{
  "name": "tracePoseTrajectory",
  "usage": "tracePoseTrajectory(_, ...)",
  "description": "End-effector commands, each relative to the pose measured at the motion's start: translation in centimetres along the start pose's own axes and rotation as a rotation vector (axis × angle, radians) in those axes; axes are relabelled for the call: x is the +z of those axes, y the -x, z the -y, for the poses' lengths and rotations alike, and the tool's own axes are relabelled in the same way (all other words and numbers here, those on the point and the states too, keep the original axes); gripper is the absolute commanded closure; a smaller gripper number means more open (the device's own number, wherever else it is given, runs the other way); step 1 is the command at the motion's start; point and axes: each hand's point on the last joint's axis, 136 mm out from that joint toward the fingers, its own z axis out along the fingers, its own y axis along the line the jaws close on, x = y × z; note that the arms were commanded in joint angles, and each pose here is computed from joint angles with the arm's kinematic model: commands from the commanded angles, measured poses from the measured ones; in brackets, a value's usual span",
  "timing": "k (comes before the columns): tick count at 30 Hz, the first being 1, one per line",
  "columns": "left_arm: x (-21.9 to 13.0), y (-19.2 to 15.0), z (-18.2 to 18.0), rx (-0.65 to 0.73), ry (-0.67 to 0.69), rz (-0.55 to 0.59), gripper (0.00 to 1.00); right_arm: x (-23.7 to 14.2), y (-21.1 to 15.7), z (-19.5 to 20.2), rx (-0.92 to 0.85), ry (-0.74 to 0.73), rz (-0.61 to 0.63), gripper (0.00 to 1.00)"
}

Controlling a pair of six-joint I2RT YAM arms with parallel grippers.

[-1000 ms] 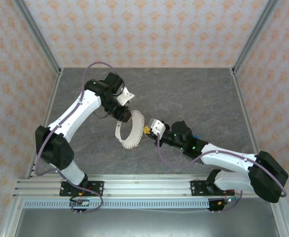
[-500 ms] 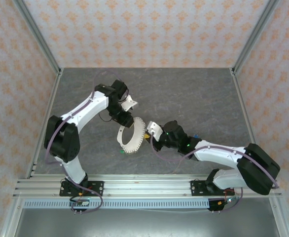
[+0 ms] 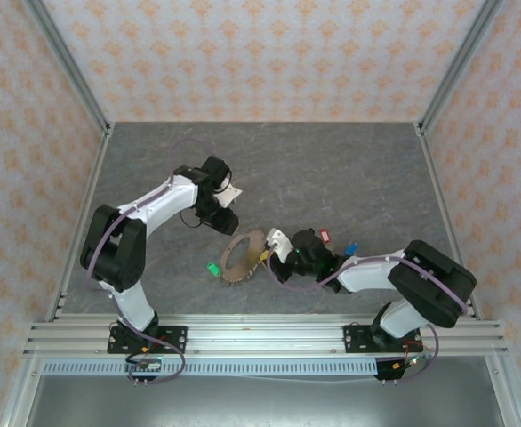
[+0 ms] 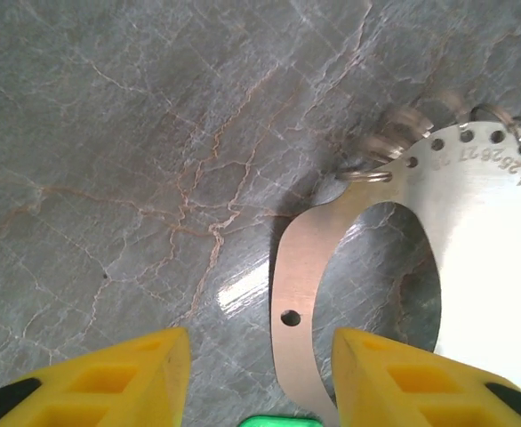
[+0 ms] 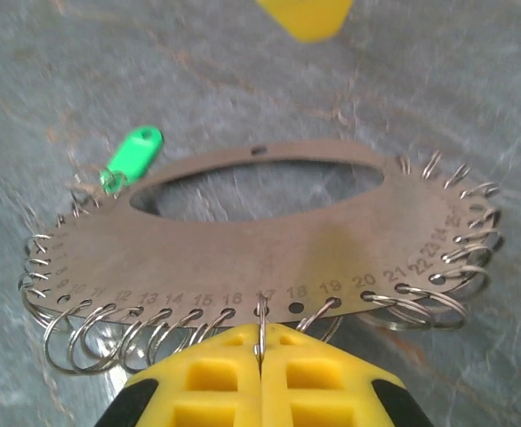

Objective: Put the keys on the keyring

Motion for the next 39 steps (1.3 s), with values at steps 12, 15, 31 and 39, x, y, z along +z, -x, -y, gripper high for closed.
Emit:
tracePoseTrajectory(12,-12.1,2.1,8.8,0.361,-0.327,0.552,0.59,-5.7,11.9,-2.6,-0.08,0.214,0.384,1.0)
tracePoseTrajectory(15,-12.8,0.6,10.7,0.457,-0.43,0.533,0.6,-5.5,12.0,-2.2,-0.107,0.199,0.336,1.0)
tracePoseTrajectory(31,-10.5,-2.6,11.9,0.72,-0.389,0.689,0.65,-6.0,8.4,-1.7,-0.428,0.196,-0.038,1.0)
tracePoseTrajectory(39,-9.3,-1.7,11.9,0.673,-0.248,0.868,0.62,-6.0,9.4,-2.9,-0.404,0.348,0.015,1.0)
